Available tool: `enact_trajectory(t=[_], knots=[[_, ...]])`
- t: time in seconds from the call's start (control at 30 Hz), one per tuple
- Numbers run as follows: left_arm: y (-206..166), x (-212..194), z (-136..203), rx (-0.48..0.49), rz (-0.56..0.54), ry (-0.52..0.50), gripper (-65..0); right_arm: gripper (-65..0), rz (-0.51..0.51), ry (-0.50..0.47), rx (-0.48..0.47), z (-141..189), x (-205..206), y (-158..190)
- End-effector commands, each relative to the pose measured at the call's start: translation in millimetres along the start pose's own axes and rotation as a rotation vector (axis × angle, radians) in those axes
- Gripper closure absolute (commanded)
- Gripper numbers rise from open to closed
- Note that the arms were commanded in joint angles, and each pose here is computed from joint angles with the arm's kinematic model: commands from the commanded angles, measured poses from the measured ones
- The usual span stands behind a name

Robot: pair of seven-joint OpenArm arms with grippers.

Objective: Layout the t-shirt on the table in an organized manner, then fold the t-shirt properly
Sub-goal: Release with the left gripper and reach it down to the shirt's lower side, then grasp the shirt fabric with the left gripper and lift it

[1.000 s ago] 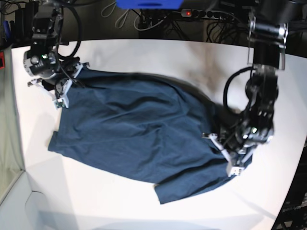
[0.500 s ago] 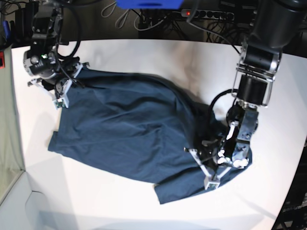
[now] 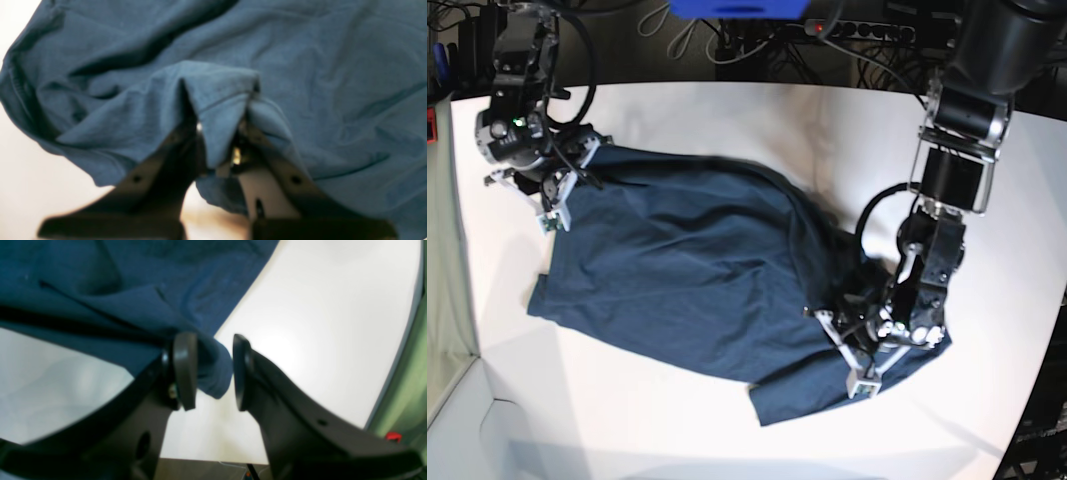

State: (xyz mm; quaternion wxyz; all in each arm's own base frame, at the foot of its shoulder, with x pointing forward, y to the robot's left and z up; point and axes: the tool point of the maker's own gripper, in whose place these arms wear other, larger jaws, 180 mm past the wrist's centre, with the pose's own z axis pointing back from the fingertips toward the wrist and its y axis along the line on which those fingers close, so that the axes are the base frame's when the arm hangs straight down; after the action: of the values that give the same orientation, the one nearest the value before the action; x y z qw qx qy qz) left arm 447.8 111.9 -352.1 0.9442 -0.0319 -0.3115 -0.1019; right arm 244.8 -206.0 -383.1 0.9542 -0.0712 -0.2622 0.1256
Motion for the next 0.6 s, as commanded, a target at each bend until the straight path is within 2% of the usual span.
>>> enact_trajectory(t=[0.0,0.03,0.1,0.27,0.33,0.37,0.57], knots=[[4,25,9,0.009,0.000,-0.063,-1.8,-19.2,0.005,-0.038,-0.015,4,11,-5],[5,24,9,0.011,0.000,-0.062,-4.1,-19.2,0.006,-0.040,-0.014,4,11,-5],[4,23,9,0.009,0.000,-0.055,-13.5,-19.2,0.006,-0.040,-0.014,4,11,-5],[4,25,9,0.008,0.000,-0.066,-50.9,-19.2,0.006,-0.042,-0.014,4,12,-5],[1,26,10,-0.002,-0.004,-0.070,-61.9,-19.2,0.006,-0.042,-0.014,4,12,-5],[1,26,10,-0.002,-0.004,-0.065,-65.0,-19.2,0.006,-0.042,-0.014,4,12,-5],[-5,10,10,-0.013,-0.004,-0.059,-65.0,-19.2,0.007,-0.043,-0.016,4,12,-5]])
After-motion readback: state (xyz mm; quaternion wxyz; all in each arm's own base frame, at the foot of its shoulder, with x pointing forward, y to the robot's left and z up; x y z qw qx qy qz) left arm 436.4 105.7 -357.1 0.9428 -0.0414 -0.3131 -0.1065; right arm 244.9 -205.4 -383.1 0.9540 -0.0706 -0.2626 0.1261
